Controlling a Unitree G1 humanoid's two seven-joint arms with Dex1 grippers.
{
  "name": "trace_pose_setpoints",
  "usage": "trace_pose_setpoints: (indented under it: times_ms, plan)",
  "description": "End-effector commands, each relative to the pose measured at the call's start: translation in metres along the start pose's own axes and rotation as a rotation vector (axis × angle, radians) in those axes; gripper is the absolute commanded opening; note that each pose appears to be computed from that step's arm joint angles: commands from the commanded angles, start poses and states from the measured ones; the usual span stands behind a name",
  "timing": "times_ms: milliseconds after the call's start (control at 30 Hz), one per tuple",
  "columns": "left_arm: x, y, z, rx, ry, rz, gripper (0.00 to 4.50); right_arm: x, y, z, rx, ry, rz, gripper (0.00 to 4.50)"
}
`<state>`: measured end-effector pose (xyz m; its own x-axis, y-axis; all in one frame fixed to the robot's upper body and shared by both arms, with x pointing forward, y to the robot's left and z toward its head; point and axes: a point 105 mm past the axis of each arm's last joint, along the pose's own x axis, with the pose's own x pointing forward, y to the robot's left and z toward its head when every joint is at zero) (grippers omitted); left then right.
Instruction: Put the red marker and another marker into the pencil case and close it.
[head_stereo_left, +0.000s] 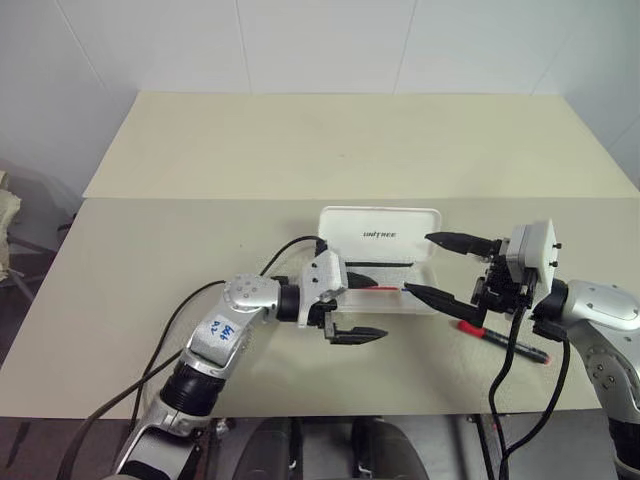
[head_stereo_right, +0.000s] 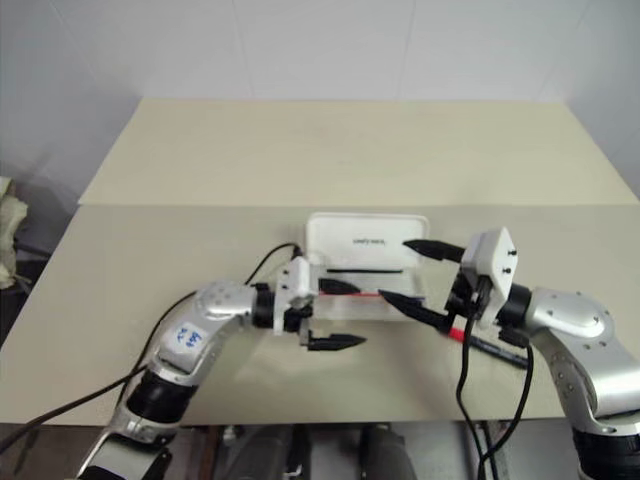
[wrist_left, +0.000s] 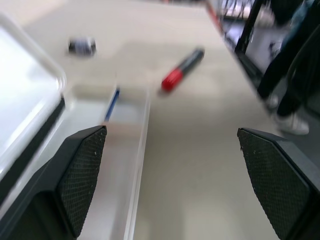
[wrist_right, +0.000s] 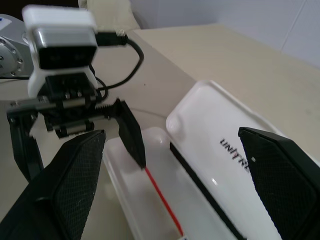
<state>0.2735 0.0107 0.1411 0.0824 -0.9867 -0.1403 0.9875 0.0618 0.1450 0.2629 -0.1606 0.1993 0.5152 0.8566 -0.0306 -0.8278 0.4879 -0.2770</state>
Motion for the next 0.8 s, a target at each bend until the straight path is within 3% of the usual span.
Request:
trace_pose_setpoints:
  times_ms: [33, 333, 467, 533, 667, 800]
  plan:
    - [-0.002, -0.006, 0.018, 0.042, -0.088, -0.017, 4.49, -0.010, -0.004, 0.013, -0.055, 0.000, -0.050, 4.50]
    - [-0.009, -0.018, 0.021, 0.007, -0.188, -0.078, 4.49, -0.057, -0.027, -0.017, -0.030, 0.227, -0.408, 4.50]
    - [-0.016, -0.018, 0.028, 0.011, -0.248, -0.102, 4.49, -0.073, -0.005, -0.027, 0.036, 0.291, -0.461, 4.50]
    - [-0.021, -0.018, 0.029, 0.018, -0.248, -0.115, 4.49, -0.076, 0.014, -0.026, 0.081, 0.274, -0.393, 4.50]
    - [-0.034, -0.016, 0.031, 0.045, -0.228, -0.151, 4.49, -0.091, 0.052, -0.035, 0.079, 0.390, -0.118, 4.50]
    - [-0.050, -0.010, 0.034, 0.084, -0.182, -0.168, 4.49, -0.111, 0.036, -0.044, 0.099, 0.437, -0.110, 4.50]
